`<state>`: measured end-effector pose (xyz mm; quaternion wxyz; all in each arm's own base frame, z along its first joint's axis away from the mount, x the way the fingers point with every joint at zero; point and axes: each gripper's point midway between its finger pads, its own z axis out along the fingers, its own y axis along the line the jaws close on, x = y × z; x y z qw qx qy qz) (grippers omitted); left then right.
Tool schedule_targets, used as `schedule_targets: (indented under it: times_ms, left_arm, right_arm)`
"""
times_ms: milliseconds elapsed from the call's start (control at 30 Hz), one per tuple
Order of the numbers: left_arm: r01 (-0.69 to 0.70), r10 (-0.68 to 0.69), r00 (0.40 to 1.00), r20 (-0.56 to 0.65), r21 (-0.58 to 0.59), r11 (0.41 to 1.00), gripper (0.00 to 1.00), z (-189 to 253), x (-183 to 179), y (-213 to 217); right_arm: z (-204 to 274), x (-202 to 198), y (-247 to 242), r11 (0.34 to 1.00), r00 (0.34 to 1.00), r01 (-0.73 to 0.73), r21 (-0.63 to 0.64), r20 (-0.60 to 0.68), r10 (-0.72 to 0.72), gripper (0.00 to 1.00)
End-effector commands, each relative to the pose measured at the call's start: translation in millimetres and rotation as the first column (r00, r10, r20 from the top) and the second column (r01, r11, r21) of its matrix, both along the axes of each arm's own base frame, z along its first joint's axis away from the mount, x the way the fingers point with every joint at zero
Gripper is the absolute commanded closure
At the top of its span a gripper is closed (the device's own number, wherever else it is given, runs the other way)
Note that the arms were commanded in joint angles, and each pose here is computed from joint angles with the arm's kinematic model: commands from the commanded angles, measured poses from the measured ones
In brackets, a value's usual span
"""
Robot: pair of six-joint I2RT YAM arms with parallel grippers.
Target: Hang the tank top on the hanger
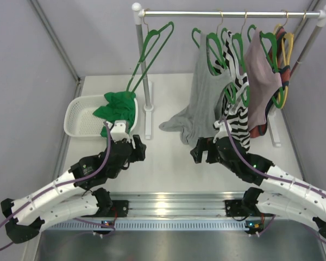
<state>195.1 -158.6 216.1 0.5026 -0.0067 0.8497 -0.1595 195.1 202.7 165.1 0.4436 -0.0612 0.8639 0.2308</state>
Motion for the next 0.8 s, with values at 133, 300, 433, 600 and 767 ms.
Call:
schedule_targets:
  times_ms: [133,300,433,600,767]
  left_arm:
    - [-0.042,0.042,0.999,0.012,-0.008,0.999,0.28,1,2,9]
    - [-0.072,0.072,0.997,0.017,-0.007,0.997,0.28,1,4,12]
    - [-0.143,0.143,0.990,0.011,0.036,0.989,0.27,-1,9,22]
    - [-0.215,0.223,0.974,-0.038,0.161,0.963,0.24,-15,24,30]
    - [-0.279,0.296,0.953,-0.063,0.198,0.940,0.25,-16,51,49]
  right_arm:
    - [15,0,10,0.998,0.998,-0.049,0.029,0.041,0.048,0.00]
    - [10,-1,14,0.997,0.997,-0.070,0.013,0.024,0.070,0.00]
    - [14,1,18,0.997,0.996,-0.082,0.011,0.027,0.081,0.00]
    - [21,1,22,0.994,0.994,-0.105,0.014,0.040,0.104,0.00]
    - [24,-1,25,0.992,0.991,-0.128,0.018,0.037,0.127,0.00]
